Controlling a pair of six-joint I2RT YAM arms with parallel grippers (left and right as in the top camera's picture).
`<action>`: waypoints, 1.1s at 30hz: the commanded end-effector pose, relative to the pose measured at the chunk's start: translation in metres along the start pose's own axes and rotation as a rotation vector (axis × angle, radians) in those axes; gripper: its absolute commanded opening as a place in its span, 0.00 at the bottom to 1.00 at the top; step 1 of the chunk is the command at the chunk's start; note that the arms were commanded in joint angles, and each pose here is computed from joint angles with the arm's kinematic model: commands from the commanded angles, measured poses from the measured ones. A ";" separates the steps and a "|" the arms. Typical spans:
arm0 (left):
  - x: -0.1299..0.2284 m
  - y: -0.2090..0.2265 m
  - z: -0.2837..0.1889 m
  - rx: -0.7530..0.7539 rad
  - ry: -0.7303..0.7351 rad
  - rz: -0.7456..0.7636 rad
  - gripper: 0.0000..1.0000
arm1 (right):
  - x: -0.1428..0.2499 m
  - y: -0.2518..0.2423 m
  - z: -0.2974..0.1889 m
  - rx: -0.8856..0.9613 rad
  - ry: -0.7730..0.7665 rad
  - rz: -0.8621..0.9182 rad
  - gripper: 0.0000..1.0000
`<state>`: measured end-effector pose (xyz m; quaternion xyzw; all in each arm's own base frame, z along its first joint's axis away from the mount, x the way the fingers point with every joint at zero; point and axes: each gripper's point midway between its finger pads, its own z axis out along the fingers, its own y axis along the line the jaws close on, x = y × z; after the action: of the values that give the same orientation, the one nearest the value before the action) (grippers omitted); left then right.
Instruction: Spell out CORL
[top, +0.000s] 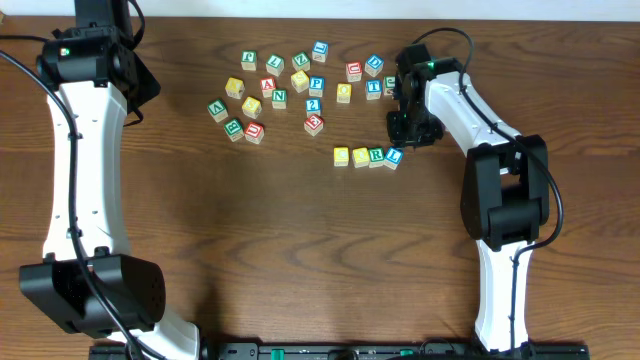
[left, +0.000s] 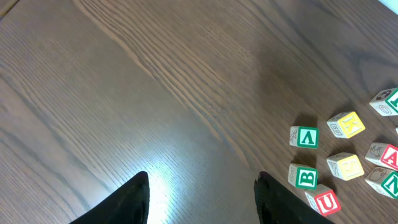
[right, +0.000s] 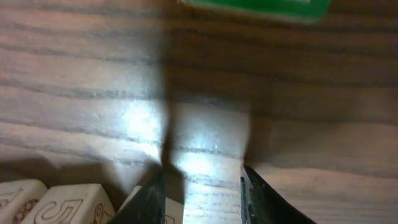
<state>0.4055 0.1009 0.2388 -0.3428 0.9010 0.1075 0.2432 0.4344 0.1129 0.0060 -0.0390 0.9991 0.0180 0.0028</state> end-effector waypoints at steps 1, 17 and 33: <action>0.006 0.000 0.009 -0.018 0.023 0.001 0.53 | -0.004 -0.002 -0.025 -0.014 -0.023 0.042 0.37; 0.006 0.000 0.009 -0.018 0.023 0.001 0.53 | 0.056 -0.014 -0.034 0.035 0.221 0.120 0.38; 0.006 0.000 0.009 -0.018 0.023 0.001 0.53 | 0.059 -0.001 -0.022 0.019 0.222 0.097 0.38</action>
<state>0.4056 0.1009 0.2389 -0.3428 0.9009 0.1075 0.2434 0.3726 0.1028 0.0200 0.0016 0.9922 -0.0049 -0.1248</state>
